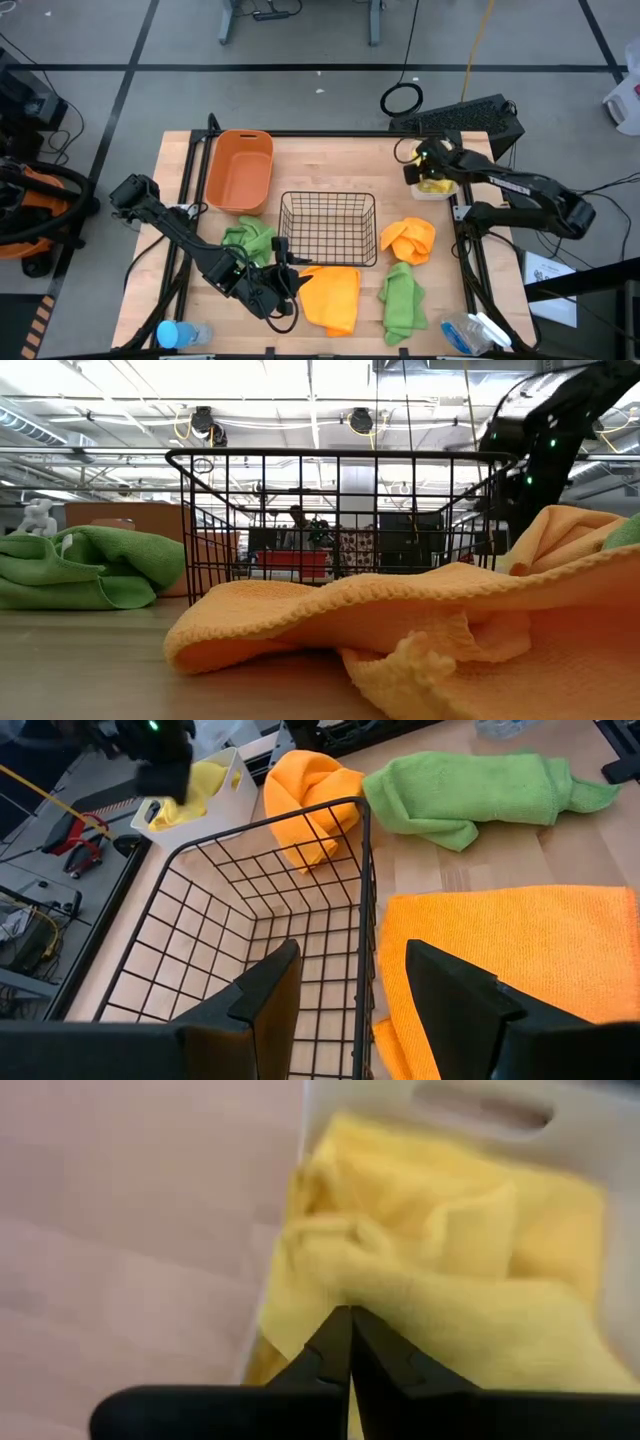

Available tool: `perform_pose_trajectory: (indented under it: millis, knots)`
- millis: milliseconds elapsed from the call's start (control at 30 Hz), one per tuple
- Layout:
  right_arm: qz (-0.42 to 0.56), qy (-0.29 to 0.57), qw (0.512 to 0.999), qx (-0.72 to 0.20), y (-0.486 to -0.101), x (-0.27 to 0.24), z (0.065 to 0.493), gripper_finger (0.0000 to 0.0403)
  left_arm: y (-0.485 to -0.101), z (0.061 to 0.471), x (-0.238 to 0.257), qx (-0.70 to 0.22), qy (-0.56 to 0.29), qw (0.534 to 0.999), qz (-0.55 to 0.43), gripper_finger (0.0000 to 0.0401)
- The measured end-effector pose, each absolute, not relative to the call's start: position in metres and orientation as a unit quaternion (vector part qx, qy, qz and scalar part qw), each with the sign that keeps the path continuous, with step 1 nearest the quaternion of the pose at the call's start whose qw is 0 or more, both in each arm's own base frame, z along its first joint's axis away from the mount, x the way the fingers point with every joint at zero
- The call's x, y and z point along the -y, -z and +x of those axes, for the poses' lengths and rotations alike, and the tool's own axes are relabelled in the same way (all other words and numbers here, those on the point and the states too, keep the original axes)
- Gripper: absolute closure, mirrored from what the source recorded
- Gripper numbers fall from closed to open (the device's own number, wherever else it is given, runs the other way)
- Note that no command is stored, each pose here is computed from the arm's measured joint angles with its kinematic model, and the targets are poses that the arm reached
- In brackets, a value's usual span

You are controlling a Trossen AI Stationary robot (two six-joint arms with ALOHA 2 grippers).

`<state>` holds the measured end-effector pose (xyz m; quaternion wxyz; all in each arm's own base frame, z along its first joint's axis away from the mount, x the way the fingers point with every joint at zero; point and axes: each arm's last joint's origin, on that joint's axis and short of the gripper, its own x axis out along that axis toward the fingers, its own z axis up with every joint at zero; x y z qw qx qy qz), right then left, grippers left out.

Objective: Sort microfiber towel by color & place in baskets
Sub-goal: Put the yellow microfiber towel into the white bin, then put the right green microfiber towel into the orange bin

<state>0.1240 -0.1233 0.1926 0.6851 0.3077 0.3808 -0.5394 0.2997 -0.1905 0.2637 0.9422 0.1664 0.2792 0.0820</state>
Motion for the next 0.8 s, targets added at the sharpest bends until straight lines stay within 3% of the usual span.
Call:
perform_pose_trajectory:
  millis: [267, 433, 633, 800]
  knots:
    - [0.293, 0.545, 0.723, -0.306, -0.248, 0.095, 0.122, 0.0403, -0.264, 0.3, 0.19, -0.279, -0.082, 0.942, 0.166, 0.0212]
    - [0.288, 0.5, 0.771, -0.27, -0.269, 0.077, 0.127, 0.0403, -0.264, 0.3, 0.19, -0.279, -0.082, 0.942, 0.166, 0.0212]
    - [0.271, 0.328, 0.883, -0.199, -0.284, 0.045, 0.157, 0.0403, -0.264, 0.3, 0.19, -0.279, -0.083, 0.943, 0.163, 0.0212]
    - [0.258, 0.187, 0.938, -0.14, -0.296, -0.003, 0.177, 0.0403, -0.264, 0.3, 0.19, -0.278, -0.089, 0.946, 0.144, 0.0212]
